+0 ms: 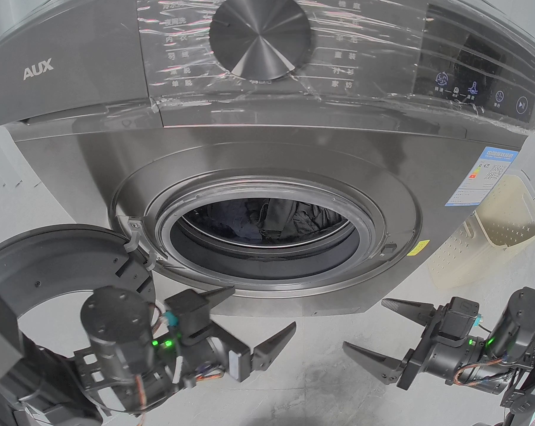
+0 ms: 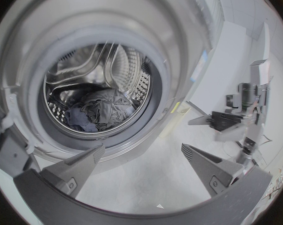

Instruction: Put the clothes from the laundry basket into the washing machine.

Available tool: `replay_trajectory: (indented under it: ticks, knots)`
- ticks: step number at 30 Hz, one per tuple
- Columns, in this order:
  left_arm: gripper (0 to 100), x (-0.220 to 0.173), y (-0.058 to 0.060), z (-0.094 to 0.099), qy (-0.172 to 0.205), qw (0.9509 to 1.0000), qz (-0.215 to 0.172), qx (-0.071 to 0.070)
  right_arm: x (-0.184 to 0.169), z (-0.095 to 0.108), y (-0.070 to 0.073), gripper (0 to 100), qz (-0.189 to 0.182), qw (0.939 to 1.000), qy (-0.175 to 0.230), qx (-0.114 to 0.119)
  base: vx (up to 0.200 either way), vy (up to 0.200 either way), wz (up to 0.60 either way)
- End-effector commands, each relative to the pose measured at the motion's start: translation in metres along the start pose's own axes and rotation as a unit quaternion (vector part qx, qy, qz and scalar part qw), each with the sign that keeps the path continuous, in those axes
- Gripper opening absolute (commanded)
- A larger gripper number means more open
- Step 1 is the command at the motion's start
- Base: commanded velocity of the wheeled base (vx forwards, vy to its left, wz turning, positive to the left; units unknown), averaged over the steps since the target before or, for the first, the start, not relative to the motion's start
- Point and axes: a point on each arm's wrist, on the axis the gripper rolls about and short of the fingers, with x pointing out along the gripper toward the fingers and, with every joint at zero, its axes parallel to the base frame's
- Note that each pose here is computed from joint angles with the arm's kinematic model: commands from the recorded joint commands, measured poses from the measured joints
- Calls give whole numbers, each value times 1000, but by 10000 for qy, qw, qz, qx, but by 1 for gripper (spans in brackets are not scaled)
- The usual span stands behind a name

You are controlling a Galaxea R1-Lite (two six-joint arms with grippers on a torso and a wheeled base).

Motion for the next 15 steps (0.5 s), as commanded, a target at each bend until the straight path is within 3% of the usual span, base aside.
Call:
replay_trajectory:
  ticks: [1, 5, 8, 15]
  knots:
    - [100, -74, -1, 11, -529, 9980, -337, -30, -32, 20, -10, 100, -567, 9968, -567, 34, 0, 0, 0]
    - [100, -86, 2, 13, -648, 9975, -280, -53, -41, 25, -21, 100, -964, 9927, -724, 20, 0, 0, 0]
    - [100, -94, 10, 15, -757, 9971, -81, -48, -49, 31, -28, 100, -1223, 9887, -868, 0, -200, 0, 0]
    - [100, -123, 22, 10, -932, 9954, 200, -107, -72, 27, -28, 100, -1459, 9881, -484, -94, -29, 0, 0]
